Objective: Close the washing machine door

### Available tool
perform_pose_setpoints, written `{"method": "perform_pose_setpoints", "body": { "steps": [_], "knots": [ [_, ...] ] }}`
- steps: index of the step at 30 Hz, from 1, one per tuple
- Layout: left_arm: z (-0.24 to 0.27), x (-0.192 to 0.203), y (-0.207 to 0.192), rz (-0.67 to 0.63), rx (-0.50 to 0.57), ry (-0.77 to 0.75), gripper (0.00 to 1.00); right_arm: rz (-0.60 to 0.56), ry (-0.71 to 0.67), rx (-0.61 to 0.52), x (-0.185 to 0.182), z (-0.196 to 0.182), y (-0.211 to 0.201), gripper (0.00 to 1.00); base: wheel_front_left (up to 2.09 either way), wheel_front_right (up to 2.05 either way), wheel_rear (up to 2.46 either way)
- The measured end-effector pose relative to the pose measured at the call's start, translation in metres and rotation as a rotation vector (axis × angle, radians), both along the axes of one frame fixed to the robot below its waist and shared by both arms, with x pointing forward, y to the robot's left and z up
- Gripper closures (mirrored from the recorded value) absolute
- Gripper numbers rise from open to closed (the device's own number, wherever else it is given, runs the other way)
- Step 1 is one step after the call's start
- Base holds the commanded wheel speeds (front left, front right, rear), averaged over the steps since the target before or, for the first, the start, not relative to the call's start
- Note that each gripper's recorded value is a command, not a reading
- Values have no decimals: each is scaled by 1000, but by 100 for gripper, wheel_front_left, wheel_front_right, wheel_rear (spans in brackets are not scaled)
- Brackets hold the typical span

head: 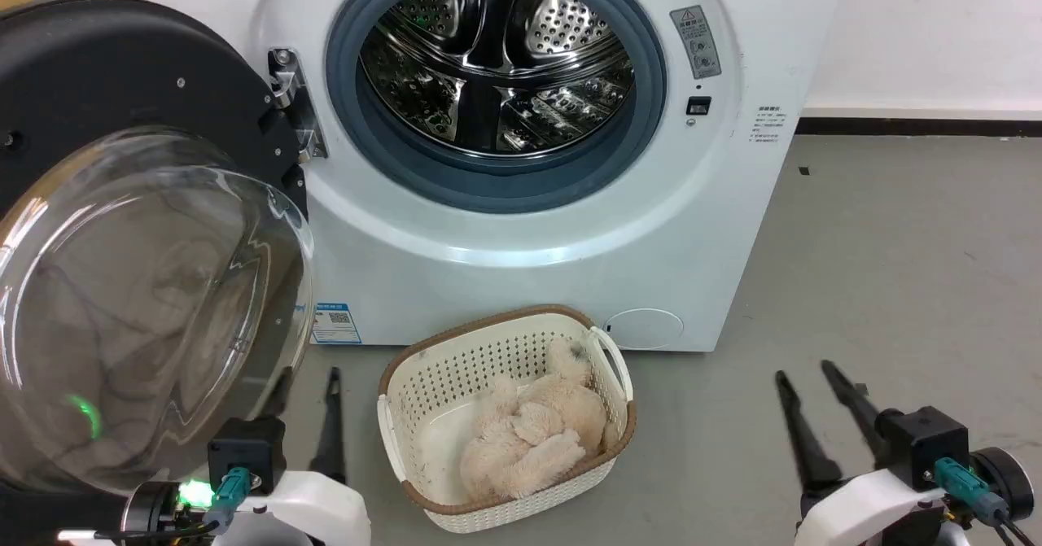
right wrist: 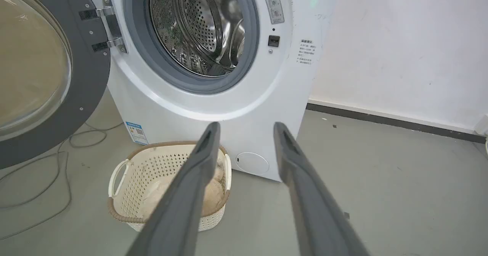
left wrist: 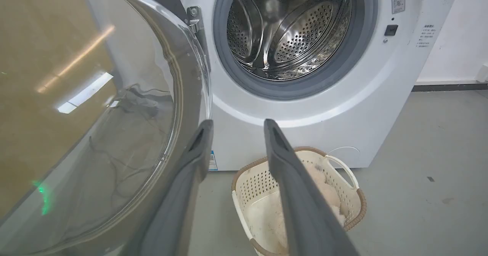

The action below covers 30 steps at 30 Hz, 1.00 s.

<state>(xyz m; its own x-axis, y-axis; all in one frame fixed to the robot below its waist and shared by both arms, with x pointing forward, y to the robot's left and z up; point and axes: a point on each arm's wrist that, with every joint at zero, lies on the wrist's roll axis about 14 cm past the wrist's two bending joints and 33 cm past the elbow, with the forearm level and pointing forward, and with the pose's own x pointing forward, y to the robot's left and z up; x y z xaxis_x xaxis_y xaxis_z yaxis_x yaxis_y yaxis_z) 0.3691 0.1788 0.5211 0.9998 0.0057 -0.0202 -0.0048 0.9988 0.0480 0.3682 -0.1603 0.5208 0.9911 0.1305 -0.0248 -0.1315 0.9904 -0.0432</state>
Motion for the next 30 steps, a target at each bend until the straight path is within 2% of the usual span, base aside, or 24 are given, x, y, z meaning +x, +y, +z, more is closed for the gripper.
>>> {"method": "perform_pose_setpoints", "body": {
  "steps": [30],
  "knots": [
    [6,-7,10,32,-10,-45,0,48,-45,28,4,6,16,0,0,0,0]
  ]
}}
